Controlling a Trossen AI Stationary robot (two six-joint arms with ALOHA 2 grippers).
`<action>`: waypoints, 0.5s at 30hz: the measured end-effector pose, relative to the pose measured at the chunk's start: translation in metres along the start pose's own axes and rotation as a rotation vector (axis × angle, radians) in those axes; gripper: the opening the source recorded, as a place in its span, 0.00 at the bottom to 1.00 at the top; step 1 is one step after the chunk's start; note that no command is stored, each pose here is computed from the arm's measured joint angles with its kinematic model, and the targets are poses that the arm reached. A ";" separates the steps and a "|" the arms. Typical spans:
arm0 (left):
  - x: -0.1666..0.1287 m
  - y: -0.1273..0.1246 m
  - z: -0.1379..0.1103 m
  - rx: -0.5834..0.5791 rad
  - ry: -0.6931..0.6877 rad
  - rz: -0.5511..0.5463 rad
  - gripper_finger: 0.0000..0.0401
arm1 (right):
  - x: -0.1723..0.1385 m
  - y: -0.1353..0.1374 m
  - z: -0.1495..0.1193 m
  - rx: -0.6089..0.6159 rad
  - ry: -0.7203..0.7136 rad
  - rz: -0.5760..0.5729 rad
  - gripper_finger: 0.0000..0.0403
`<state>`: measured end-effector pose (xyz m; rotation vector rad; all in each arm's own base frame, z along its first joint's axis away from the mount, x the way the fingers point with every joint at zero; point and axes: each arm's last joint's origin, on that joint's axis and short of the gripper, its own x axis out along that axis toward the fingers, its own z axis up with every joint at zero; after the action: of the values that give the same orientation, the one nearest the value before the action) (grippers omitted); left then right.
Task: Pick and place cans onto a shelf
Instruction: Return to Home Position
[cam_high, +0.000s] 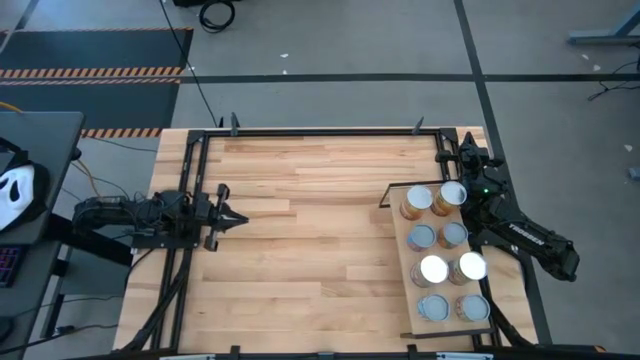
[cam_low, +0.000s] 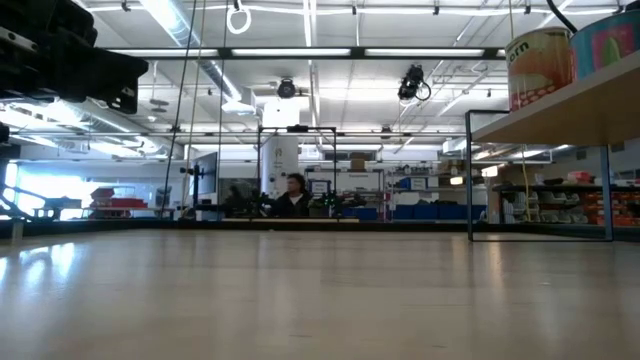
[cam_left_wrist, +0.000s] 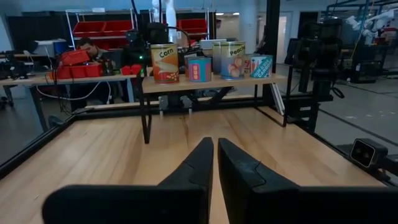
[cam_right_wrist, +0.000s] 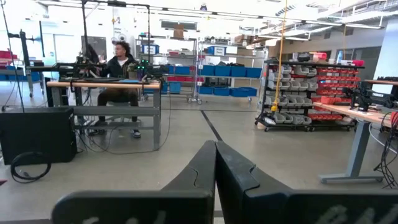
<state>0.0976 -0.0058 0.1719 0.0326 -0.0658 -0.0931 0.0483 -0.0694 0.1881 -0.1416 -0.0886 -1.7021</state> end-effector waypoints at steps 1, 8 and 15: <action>0.000 0.000 0.000 -0.001 0.000 0.000 0.08 | 0.000 0.000 0.000 0.000 0.000 0.000 0.04; 0.000 0.000 0.000 -0.002 -0.001 0.000 0.08 | 0.000 0.000 0.000 0.000 0.000 0.000 0.04; 0.000 0.000 0.000 -0.002 -0.001 0.000 0.09 | 0.000 0.000 0.000 0.000 0.000 0.000 0.04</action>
<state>0.0976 -0.0058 0.1718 0.0307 -0.0665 -0.0928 0.0483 -0.0694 0.1881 -0.1416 -0.0886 -1.7021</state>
